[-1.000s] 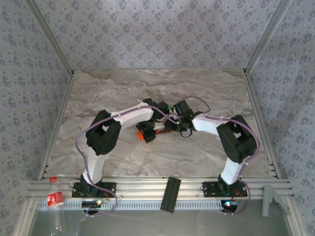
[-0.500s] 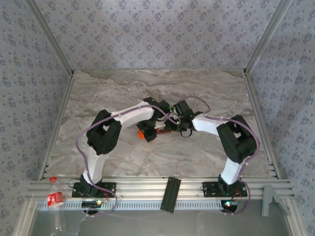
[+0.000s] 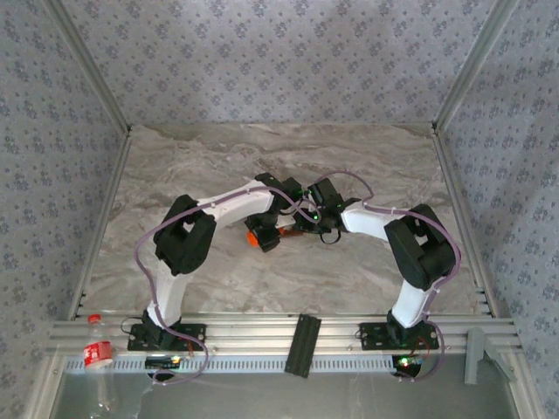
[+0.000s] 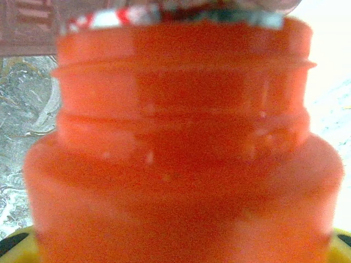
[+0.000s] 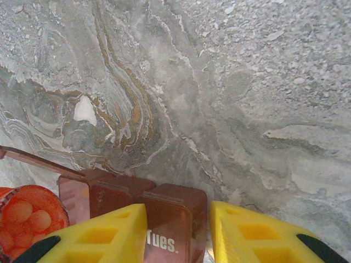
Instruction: Sort the pills into containers
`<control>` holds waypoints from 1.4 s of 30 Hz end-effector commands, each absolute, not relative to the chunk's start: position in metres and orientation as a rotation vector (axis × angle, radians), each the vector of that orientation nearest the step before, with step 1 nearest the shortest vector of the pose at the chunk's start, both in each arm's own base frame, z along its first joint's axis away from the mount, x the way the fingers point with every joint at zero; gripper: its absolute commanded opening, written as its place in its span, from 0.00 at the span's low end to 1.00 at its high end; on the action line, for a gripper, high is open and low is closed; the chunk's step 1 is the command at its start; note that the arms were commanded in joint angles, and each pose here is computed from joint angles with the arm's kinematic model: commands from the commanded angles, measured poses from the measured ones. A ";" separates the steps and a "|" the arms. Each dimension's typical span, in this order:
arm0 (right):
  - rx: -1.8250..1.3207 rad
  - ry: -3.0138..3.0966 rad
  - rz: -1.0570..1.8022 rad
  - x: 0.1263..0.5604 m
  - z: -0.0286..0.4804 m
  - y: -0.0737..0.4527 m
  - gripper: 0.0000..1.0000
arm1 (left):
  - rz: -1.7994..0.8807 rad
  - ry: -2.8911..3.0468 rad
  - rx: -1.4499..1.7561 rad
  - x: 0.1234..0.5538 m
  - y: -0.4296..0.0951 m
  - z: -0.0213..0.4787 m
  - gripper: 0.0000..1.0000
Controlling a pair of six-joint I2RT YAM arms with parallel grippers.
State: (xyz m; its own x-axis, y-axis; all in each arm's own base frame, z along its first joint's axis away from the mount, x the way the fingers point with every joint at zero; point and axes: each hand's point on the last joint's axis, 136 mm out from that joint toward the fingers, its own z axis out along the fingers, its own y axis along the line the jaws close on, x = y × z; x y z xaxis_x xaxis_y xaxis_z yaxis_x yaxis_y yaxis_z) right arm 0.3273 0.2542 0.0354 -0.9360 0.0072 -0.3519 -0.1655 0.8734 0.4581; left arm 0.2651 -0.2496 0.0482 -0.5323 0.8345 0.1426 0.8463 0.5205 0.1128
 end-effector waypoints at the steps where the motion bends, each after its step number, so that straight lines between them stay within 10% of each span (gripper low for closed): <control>1: -0.083 2.847 0.591 0.302 -0.001 0.236 0.37 | -0.266 -2.668 -1.487 0.262 -0.251 0.045 0.00; 42: -0.079 2.854 0.585 0.302 -0.001 0.235 0.37 | -0.076 -2.680 -1.354 0.258 -0.248 0.052 0.00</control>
State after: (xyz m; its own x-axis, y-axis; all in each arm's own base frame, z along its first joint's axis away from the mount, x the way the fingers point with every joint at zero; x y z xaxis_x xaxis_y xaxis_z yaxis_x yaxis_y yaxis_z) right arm 0.3273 0.2542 0.0354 -0.9360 0.0072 -0.3519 -0.1655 0.8734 0.4581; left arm 0.2580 -0.2508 0.0420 -0.5655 0.8146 0.1290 0.8211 0.5708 -0.0047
